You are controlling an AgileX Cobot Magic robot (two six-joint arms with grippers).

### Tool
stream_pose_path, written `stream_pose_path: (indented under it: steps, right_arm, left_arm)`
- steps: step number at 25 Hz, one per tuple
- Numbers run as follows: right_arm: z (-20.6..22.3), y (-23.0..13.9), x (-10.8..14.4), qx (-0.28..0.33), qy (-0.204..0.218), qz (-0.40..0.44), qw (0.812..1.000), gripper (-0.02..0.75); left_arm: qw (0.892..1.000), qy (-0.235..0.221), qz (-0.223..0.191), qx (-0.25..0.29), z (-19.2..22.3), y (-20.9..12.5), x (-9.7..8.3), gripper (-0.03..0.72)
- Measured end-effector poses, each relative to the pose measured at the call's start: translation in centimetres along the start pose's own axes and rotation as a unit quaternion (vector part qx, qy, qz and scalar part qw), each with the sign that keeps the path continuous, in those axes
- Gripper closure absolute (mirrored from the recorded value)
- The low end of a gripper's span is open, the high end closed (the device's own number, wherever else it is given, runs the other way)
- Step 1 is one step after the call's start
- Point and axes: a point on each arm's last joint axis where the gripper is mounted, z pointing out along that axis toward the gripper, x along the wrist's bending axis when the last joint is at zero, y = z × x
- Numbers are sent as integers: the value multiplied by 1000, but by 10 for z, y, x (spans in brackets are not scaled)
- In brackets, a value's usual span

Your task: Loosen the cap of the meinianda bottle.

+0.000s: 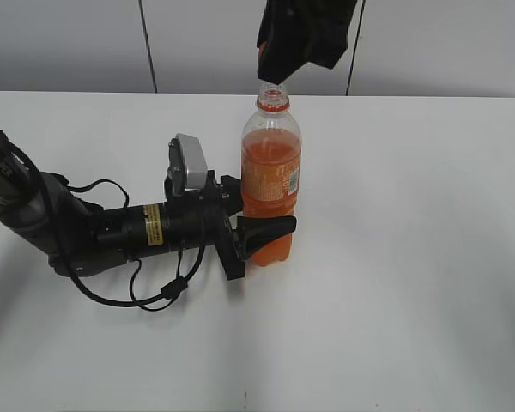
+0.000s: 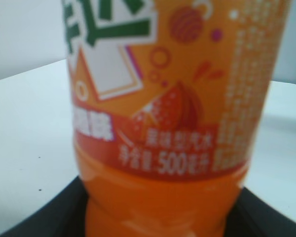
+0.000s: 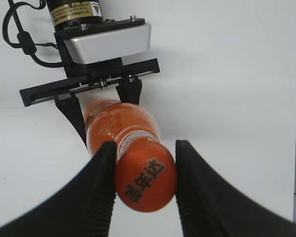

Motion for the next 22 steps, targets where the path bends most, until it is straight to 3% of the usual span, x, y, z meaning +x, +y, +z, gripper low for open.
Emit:
stream_pose_path:
  steps: [2,5,8,13,17,22]
  right_arm:
    - [-6,2,1,-6,-4,21,1000,466]
    - [-18,2,3,-10,-17,121,992,466]
    - [-27,-1,2,4,-41,232,972,466]
    - [-34,-18,-7,23,-82,378,922,466]
    - [-39,-42,-11,37,-95,432,896,467]
    - [-22,-81,-9,82,-79,482,869,467]
  left_arm:
    - [1000,0,0,0,0,0,0,293]
    - [1000,-1,0,0,0,0,0,293]
    - [1000,-1,0,0,0,0,0,293]
    - [1000,-1,0,0,0,0,0,293]
    - [1000,-1,1,0,0,0,0,293]
    - [1000,-1,1,0,0,0,0,293]
